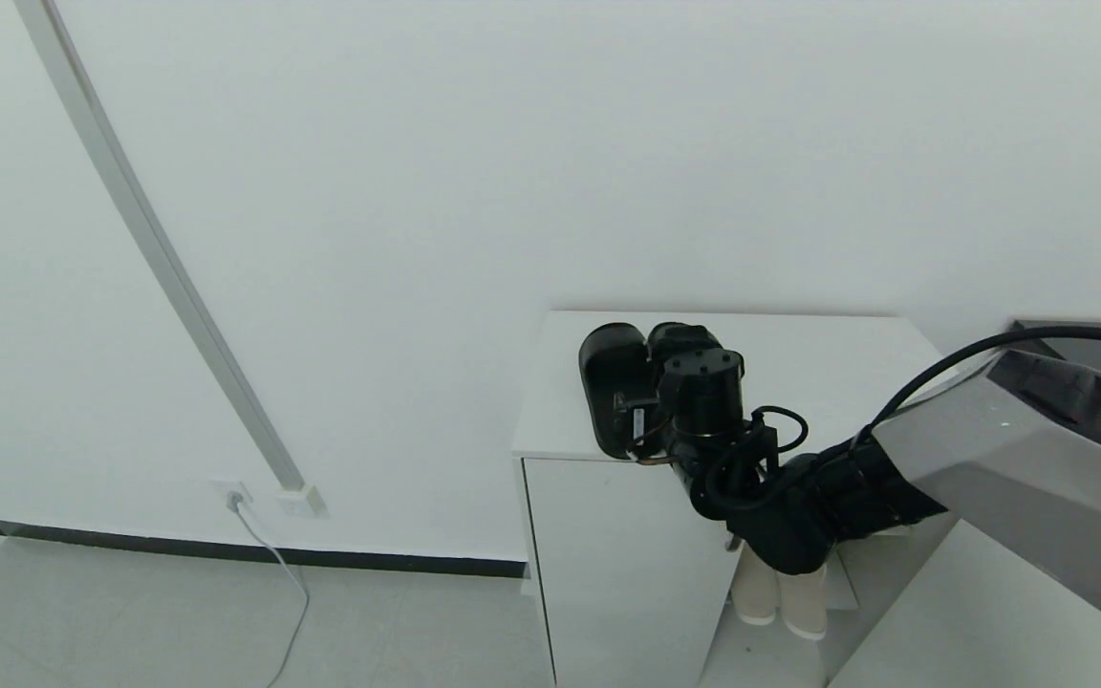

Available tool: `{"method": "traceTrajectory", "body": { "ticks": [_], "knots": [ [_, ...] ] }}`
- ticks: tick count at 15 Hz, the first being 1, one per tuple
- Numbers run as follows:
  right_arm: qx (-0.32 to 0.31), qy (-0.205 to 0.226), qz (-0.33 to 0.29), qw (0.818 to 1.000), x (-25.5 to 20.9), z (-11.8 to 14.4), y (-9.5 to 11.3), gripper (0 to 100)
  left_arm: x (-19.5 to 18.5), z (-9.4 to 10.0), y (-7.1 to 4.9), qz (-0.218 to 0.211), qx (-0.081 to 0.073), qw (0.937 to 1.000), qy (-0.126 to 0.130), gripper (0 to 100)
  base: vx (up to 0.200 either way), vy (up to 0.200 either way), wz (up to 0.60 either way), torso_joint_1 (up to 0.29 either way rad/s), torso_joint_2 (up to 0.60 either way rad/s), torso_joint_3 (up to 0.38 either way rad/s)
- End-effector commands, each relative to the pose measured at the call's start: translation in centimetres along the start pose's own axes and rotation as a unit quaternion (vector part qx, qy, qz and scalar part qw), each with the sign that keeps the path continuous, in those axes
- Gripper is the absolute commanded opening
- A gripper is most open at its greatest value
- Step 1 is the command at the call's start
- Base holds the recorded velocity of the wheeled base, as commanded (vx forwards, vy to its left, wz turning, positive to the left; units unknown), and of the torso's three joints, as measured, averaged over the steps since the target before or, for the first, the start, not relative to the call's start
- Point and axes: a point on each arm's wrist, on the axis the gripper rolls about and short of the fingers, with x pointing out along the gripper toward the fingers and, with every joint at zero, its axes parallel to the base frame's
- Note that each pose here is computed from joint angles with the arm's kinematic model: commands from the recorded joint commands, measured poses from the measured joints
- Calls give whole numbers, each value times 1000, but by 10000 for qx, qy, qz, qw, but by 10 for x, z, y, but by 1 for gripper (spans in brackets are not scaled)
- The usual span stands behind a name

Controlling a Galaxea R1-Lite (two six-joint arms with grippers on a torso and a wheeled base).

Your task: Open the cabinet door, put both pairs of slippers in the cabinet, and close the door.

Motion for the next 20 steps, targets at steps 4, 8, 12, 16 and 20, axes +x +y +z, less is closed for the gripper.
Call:
{"method": "traceTrajectory", "body": {
  "ticks": [4, 8, 12, 16, 20],
  "knots": [
    [27, -42, -70, 10000, 28, 2, -2, 100, 0, 0, 0, 3, -32, 10000, 6, 0, 0, 0, 0, 0, 0, 0],
    [57, -55, -167, 9998, 51, 5, -5, 100, 0, 0, 0, 3, -32, 10000, 6, 0, 0, 0, 0, 0, 0, 0],
    [50, -6, -171, 9998, 64, 6, -9, 100, 0, 0, 0, 11, -47, 10000, 6, 0, 0, 0, 0, 0, 0, 0],
    [56, -19, -162, 9999, 65, 9, -7, 0, 0, 0, 0, 11, -47, 10000, 6, 0, 0, 0, 0, 0, 0, 0],
    [61, -46, -151, 9999, 64, 12, -6, 0, 0, 0, 0, 11, -47, 10000, 6, 0, 0, 0, 0, 0, 0, 0]
  ]
}}
